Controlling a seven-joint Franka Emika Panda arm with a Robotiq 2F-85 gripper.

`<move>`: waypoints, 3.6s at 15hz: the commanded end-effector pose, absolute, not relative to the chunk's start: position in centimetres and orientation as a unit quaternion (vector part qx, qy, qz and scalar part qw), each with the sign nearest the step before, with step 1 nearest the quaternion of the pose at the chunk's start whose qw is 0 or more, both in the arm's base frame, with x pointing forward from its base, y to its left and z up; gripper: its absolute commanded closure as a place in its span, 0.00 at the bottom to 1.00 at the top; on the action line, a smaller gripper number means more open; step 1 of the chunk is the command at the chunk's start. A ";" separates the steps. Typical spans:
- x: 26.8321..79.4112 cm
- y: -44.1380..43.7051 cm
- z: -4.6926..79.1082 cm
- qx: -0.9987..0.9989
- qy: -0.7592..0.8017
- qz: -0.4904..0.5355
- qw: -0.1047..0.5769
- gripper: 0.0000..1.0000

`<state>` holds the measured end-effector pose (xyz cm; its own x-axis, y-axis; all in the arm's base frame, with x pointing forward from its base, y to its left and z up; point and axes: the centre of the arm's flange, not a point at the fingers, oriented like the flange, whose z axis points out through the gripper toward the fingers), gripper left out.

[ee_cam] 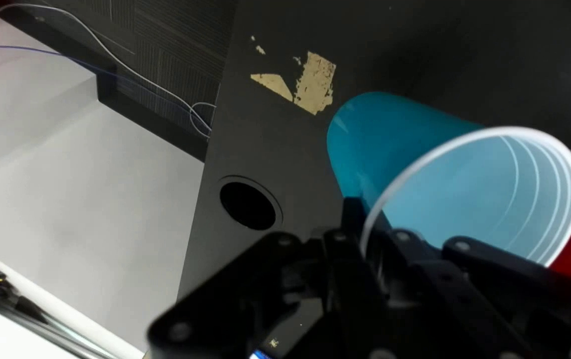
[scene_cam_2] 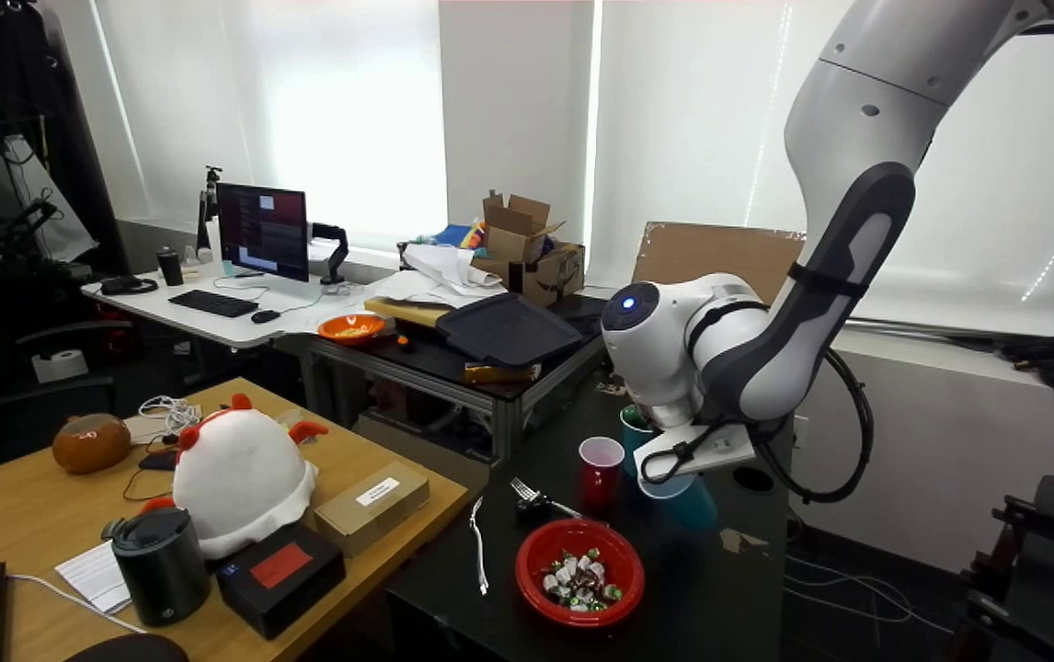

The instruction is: Pick up the blue cup and pour it's contents in the bowl

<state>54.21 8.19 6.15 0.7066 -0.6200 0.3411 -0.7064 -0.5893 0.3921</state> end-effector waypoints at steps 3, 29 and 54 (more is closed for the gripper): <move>51.0 6.6 6.9 0.871 -0.432 0.101 0.213 0.99; 55.3 6.8 5.8 0.865 -0.471 0.115 0.131 0.99; 50.7 10.2 6.6 0.865 -0.470 0.137 0.109 0.99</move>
